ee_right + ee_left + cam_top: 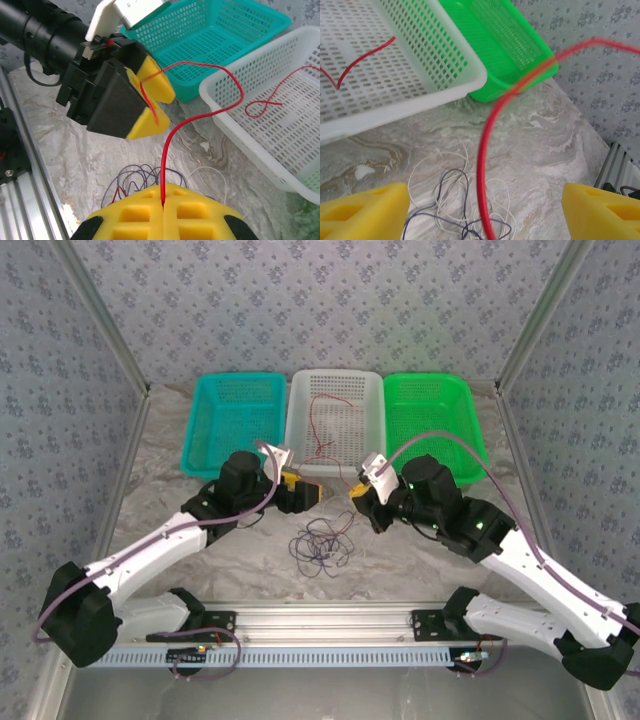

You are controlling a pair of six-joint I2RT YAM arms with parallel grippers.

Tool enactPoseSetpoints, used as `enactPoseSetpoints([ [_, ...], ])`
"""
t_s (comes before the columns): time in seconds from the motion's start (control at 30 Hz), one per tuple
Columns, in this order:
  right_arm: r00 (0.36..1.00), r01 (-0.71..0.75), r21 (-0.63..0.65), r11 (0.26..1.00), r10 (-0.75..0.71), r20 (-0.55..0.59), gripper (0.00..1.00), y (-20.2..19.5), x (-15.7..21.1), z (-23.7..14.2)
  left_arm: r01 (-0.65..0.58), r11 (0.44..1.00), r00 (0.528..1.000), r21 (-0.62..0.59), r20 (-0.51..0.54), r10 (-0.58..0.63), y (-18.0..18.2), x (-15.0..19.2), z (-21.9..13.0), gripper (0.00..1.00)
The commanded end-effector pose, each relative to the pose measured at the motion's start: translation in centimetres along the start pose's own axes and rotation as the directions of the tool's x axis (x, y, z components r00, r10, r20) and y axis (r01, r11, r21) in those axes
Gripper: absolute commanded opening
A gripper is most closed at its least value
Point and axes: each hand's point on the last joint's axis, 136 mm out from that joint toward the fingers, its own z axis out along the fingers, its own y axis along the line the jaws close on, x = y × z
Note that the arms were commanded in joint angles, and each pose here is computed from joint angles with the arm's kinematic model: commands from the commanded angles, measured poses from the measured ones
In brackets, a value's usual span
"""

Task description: Untangle the cables

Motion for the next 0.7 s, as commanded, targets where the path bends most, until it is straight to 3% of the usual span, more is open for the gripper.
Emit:
enactPoseSetpoints([
  [0.0,0.997,-0.027,0.028,0.999,0.025,0.074,0.02,-0.6,-2.3,-0.8,-0.059,0.995,0.996,0.081,0.07,0.053,-2.2,-2.4,0.0,0.8],
  [0.13,0.986,-0.059,0.098,0.993,0.043,0.159,0.04,-2.1,-4.9,-2.1,-0.054,0.995,0.996,0.08,0.072,0.048,-2.1,-2.3,0.0,0.8],
  [0.3,0.946,-0.1,0.117,0.988,0.058,0.319,0.04,-3.5,-10.9,-5.3,-0.05,0.993,0.997,0.109,0.064,0.043,-2.5,-1.8,0.2,0.8],
  [0.67,0.91,-0.175,0.109,0.979,0.118,0.397,0.02,-5.2,-14.9,-4.9,-0.093,0.968,0.995,0.233,0.049,0.083,-5.9,-1.7,1.7,0.8],
])
